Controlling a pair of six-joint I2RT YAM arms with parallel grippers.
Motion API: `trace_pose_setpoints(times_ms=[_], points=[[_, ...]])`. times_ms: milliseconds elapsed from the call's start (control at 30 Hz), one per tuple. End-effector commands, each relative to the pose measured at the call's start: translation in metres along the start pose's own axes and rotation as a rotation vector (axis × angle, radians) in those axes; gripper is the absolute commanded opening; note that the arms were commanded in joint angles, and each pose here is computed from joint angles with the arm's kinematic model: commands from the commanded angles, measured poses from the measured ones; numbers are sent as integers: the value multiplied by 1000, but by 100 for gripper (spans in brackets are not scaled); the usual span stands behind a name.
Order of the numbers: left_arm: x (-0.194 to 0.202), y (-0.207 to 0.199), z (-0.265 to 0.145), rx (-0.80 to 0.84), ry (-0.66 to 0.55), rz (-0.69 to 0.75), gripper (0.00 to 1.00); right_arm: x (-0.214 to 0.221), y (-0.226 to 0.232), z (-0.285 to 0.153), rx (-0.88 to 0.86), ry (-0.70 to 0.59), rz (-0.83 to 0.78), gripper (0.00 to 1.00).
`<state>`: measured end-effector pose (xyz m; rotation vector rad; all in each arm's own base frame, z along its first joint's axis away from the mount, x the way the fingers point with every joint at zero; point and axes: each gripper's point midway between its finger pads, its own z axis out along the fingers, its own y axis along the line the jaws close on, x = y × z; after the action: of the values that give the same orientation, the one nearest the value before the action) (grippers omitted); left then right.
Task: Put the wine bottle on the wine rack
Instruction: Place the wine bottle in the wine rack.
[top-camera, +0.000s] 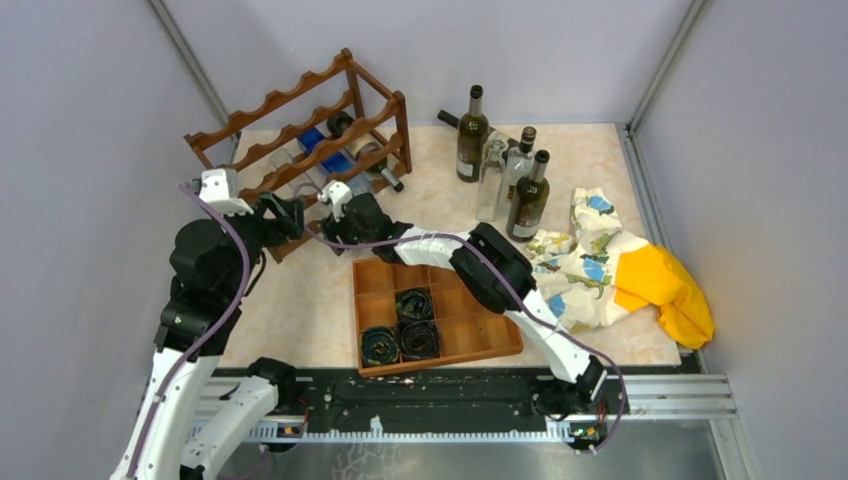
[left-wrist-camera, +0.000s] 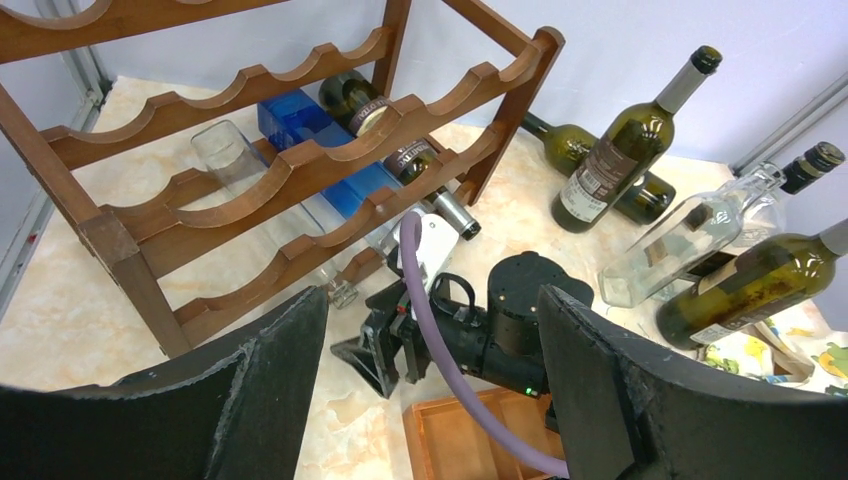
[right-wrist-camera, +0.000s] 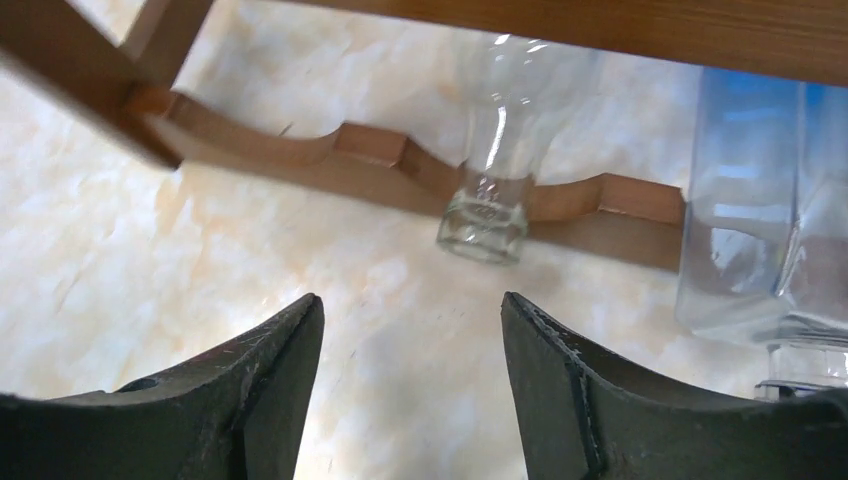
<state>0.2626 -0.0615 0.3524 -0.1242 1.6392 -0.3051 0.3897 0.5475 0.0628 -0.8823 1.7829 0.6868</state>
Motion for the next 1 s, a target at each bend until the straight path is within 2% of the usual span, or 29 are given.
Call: trace_pose_setpoints(times_ms=[0, 100, 233, 400, 533, 667, 800, 967], points=[[-26, -14, -12, 72, -78, -6, 83, -99, 20, -50, -170, -148, -100, 66], [-31, -25, -16, 136, -100, -15, 88, -100, 41, -86, -358, -105, -195, 67], [-40, -45, -24, 240, -126, -45, 98, -93, 64, -157, -630, 4, -309, 68], [-62, -74, -42, 402, -181, -104, 99, -81, 52, -254, -720, 148, -404, 71], [-71, -104, -56, 576, -199, -161, 99, -82, 31, -316, -611, 165, -609, 82], [-68, -129, -64, 751, -184, -235, 99, -110, 5, -364, -460, 159, -655, 84], [-53, -142, -59, 836, -115, -323, 99, -156, -33, -407, -241, 22, -552, 89], [-22, -151, -38, 849, 83, -484, 94, -186, -92, -455, 23, -89, -401, 90]])
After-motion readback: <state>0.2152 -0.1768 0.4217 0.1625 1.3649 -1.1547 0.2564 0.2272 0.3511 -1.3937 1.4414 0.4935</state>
